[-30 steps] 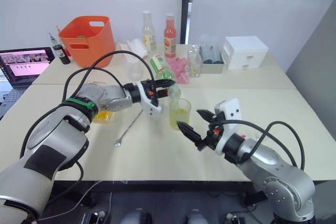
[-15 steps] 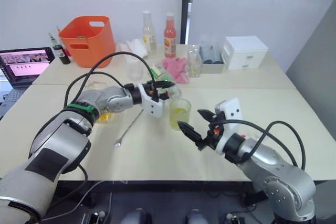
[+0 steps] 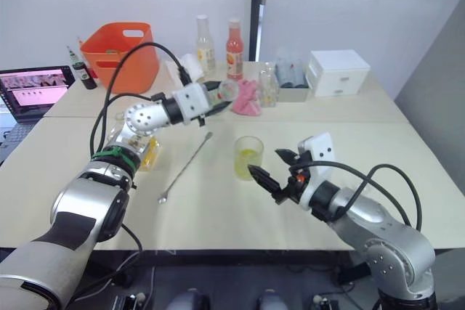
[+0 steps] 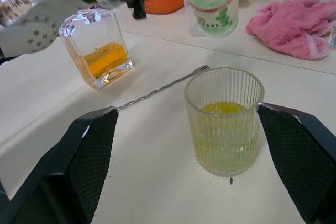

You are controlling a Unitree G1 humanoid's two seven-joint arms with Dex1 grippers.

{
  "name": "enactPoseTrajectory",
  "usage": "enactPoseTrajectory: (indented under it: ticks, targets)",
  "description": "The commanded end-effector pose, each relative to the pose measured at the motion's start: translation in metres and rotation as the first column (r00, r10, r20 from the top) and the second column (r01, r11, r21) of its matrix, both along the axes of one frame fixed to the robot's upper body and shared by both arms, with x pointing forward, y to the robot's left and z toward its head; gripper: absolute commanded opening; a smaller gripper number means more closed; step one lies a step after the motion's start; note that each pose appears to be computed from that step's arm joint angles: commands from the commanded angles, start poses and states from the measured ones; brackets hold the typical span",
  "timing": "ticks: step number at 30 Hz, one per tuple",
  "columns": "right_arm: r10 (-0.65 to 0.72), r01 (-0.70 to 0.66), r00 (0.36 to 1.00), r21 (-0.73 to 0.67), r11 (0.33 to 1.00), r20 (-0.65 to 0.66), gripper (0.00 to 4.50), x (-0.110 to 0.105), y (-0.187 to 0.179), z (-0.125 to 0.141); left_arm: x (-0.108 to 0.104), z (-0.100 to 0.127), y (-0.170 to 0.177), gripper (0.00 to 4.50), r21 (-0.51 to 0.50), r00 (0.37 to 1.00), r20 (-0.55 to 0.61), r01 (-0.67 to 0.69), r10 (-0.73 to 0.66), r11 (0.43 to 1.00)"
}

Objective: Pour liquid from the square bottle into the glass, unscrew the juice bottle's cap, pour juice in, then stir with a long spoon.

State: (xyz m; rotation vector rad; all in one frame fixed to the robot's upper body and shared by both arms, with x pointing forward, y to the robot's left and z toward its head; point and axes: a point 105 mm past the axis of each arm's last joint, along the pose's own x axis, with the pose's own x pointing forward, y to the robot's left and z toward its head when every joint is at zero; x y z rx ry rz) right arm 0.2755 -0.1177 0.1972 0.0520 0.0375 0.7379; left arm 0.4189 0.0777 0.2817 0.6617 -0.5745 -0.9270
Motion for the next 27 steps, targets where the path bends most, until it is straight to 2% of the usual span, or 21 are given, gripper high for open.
enactPoseTrajectory:
  ticks: [1, 4, 8, 11, 16, 20, 27]
  targets:
    - [0.023, -0.023, 0.999, -0.007, 1.000, 0.049, 4.47, 0.000, 0.000, 0.011, -0.017, 0.033, 0.018, 1.47, -0.106, 0.992, -0.062, 0.105, -0.112, 0.989]
    - [0.044, -0.043, 0.998, -0.015, 0.999, 0.046, 4.47, 0.001, 0.002, 0.011, -0.034, 0.044, 0.036, 1.47, -0.171, 0.967, -0.176, 0.156, -0.186, 0.973]
    - [0.082, -0.080, 0.996, -0.026, 0.996, 0.044, 4.47, 0.003, 0.003, 0.012, -0.071, 0.051, 0.056, 1.47, -0.198, 0.916, -0.299, 0.213, -0.266, 0.957]
    - [0.107, -0.106, 0.994, -0.041, 0.994, 0.038, 4.47, 0.008, 0.003, 0.013, -0.098, 0.051, 0.079, 1.47, -0.236, 0.881, -0.387, 0.192, -0.273, 0.953]
    - [0.135, -0.133, 0.990, -0.059, 0.989, 0.033, 4.47, 0.015, 0.002, 0.014, -0.121, 0.043, 0.108, 1.47, -0.256, 0.871, -0.450, 0.083, -0.194, 0.963]
    - [0.165, -0.162, 0.986, -0.071, 0.984, 0.031, 4.47, 0.020, 0.004, 0.015, -0.134, 0.027, 0.139, 1.47, -0.255, 0.864, -0.500, -0.083, -0.059, 0.963]
    - [0.193, -0.190, 0.981, -0.080, 0.979, 0.028, 4.47, 0.025, 0.005, 0.015, -0.149, -0.011, 0.195, 1.47, -0.263, 0.801, -0.581, -0.352, 0.144, 0.898]
